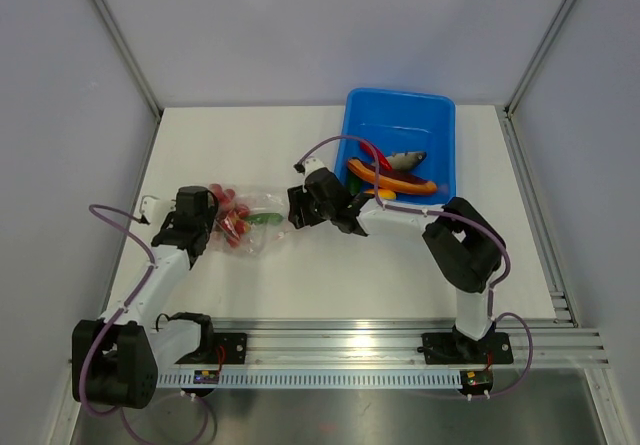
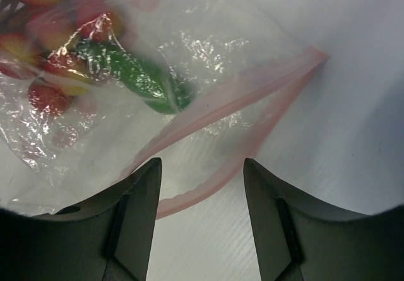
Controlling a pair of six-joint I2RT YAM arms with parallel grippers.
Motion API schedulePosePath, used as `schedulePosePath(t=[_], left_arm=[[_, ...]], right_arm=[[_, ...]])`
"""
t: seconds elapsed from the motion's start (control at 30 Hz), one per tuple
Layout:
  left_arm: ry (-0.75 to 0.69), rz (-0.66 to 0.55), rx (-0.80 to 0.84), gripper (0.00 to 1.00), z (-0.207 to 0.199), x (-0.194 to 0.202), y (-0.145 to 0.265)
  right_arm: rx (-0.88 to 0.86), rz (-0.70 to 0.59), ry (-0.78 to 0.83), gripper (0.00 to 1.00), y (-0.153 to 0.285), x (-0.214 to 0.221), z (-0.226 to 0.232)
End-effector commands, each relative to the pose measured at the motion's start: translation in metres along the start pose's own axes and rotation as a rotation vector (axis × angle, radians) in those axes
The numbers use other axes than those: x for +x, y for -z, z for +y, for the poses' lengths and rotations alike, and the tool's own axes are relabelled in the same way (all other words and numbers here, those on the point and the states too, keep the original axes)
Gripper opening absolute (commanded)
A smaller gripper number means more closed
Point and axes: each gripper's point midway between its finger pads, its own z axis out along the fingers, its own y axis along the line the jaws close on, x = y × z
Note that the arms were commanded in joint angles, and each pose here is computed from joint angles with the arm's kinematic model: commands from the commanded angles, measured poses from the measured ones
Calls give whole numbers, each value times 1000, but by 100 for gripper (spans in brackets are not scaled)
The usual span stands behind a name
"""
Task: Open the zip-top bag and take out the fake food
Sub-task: Pick up the fake vegetable at the center of the board.
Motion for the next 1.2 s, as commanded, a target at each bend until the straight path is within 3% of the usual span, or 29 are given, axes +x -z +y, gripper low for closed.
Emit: schedulePosePath(t=[0.0, 0.23, 0.63, 0.97, 1.17], left_arm=[[-30, -23, 1, 0, -11, -7, -2], [-37, -34, 1, 0, -10, -7, -6], [-149, 0, -30, 0, -12, 2, -19], [-172, 16, 14, 0, -20, 4, -16], [-175, 24, 27, 0, -23, 5, -15]], right_arm=[[-121, -123, 93, 63, -2, -39, 30], [-213, -110, 185, 70, -17, -32, 42], [-268, -168, 322, 70, -45, -28, 45], [-351, 72, 511, 72, -59, -2, 51], [-331, 126, 540, 69, -63, 7, 43]])
